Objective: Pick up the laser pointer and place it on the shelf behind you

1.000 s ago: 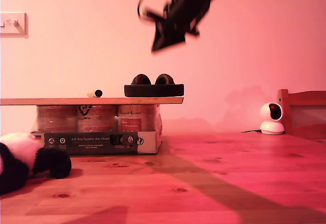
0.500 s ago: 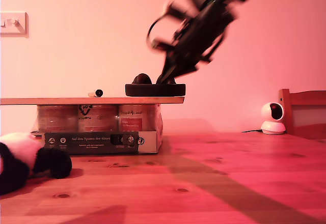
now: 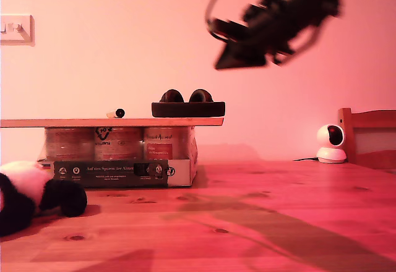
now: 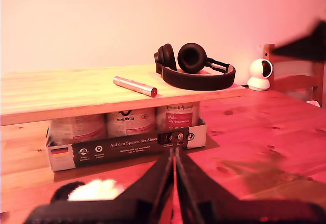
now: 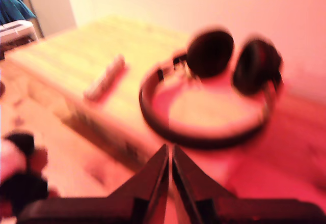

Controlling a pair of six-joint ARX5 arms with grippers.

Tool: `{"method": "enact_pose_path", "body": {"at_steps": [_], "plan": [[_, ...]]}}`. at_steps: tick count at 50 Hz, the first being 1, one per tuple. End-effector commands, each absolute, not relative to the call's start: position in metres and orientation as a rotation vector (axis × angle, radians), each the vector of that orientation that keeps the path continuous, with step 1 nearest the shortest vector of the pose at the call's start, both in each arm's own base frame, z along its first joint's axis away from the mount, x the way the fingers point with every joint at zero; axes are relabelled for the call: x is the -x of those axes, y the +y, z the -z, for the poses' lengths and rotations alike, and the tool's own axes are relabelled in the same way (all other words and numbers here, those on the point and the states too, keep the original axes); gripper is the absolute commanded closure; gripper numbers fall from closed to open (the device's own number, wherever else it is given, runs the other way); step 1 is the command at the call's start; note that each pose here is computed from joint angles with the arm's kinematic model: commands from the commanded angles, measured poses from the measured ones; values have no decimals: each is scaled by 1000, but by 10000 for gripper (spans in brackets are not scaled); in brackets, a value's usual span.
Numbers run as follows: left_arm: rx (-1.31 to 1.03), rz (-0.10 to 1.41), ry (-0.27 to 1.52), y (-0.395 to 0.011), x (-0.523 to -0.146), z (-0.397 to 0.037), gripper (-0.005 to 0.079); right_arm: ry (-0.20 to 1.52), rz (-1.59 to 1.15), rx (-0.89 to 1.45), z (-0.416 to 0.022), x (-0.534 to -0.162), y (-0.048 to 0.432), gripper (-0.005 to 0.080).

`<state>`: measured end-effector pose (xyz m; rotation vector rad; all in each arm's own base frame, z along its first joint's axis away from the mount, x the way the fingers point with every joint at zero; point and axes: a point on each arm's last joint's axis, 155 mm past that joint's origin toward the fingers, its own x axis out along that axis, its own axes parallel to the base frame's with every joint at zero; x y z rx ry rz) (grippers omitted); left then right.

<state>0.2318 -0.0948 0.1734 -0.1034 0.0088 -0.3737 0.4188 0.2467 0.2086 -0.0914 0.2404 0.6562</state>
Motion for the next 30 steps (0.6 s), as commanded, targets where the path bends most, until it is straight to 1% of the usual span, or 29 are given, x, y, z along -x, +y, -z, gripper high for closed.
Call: {"method": "enact_pose_path", "body": {"at_steps": [1,22,30], "plan": [[110,365,7,-93,-233,-170,761,181,-638,77,-226,-409,240,764],[111,365,7,-93,-233,-170,761,58,-501,55,-257,-350,182,764],[111,366,7,-93,-233,-170,761,62,-424,59,-257,-335,159,764]]}}
